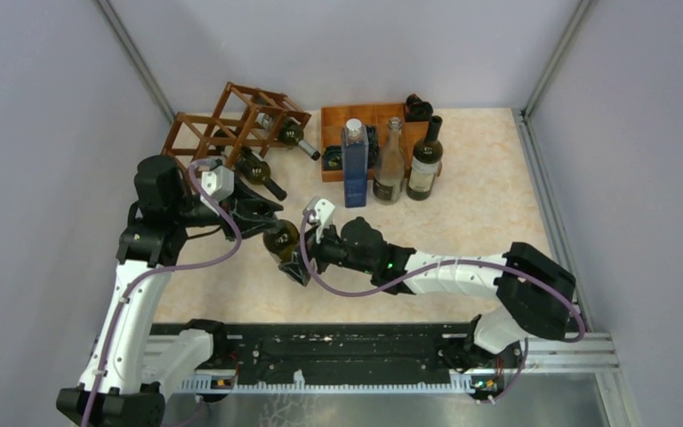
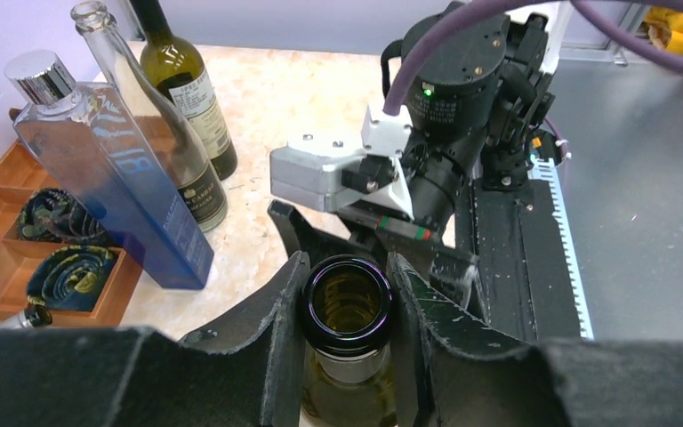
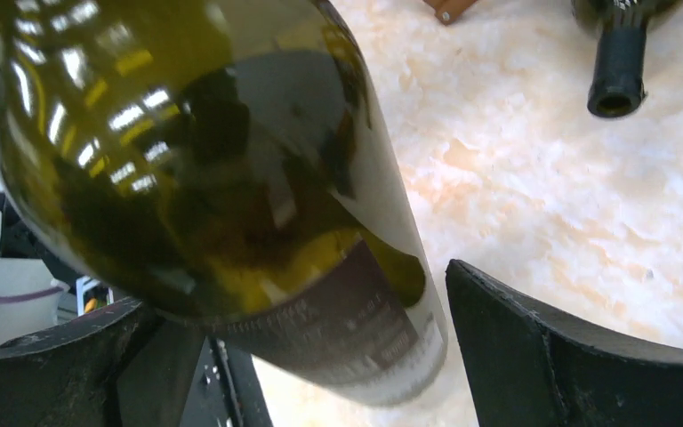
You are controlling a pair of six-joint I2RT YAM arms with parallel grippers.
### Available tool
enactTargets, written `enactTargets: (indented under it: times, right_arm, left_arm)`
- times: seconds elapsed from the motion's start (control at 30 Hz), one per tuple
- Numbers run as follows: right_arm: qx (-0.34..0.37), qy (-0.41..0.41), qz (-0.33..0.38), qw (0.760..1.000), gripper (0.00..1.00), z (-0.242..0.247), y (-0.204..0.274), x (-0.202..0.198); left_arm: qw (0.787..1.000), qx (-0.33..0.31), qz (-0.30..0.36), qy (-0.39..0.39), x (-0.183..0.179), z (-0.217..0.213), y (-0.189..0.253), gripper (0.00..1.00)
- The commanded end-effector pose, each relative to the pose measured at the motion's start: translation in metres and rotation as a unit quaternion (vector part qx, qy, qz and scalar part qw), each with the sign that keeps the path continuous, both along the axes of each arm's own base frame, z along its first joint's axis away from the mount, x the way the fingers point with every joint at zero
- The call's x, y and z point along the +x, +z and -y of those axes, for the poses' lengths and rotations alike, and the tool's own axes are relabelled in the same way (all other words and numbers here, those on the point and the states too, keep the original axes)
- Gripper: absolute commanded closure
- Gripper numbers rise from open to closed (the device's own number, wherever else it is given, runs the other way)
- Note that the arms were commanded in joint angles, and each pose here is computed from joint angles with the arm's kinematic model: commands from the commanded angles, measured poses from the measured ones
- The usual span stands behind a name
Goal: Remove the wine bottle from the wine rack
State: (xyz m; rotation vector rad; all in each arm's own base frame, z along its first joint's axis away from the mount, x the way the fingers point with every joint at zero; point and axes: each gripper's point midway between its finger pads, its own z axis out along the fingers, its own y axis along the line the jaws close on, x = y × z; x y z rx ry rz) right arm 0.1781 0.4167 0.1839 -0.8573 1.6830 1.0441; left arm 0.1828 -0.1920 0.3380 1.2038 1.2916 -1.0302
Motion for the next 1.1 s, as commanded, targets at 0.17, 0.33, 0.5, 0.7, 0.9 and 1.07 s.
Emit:
enactTargets:
  times: [0.17, 0.33, 0.5, 0.7, 0.9, 1.07]
  right_arm:
    - [0.074, -0.014, 0.075, 0.994, 0.01, -0.035, 0.057, 0.016]
    - [0.067, -0.027, 0.080, 0.994, 0.29, -0.033, 0.056, 0.021]
    - [0.045, -0.061, 0.094, 0.993, 0.81, -0.025, 0.054, 0.033]
    - [0.030, -0.144, 0.131, 0.980, 1.00, 0.011, 0.058, 0.056]
    - [0.034, -0.214, 0.129, 0.968, 1.00, 0.068, 0.057, 0.084]
    - [0.027, -0.277, 0.129, 0.952, 1.00, 0.113, 0.053, 0.110]
  left_arm:
    - [0.998, -0.030, 0.039, -0.039, -0.019, 0.004, 0.032, 1.00]
    - [0.998, -0.032, 0.030, -0.035, -0.017, 0.004, 0.031, 1.00]
    - [0.999, -0.039, -0.016, 0.013, 0.001, 0.004, 0.027, 0.36]
    - [0.996, -0.027, -0.069, 0.048, 0.018, 0.002, 0.017, 0.01]
    - [0.990, -0.015, -0.110, 0.087, 0.033, -0.001, 0.013, 0.01]
    - [0.987, 0.004, -0.109, 0.121, 0.045, -0.007, 0.005, 0.01]
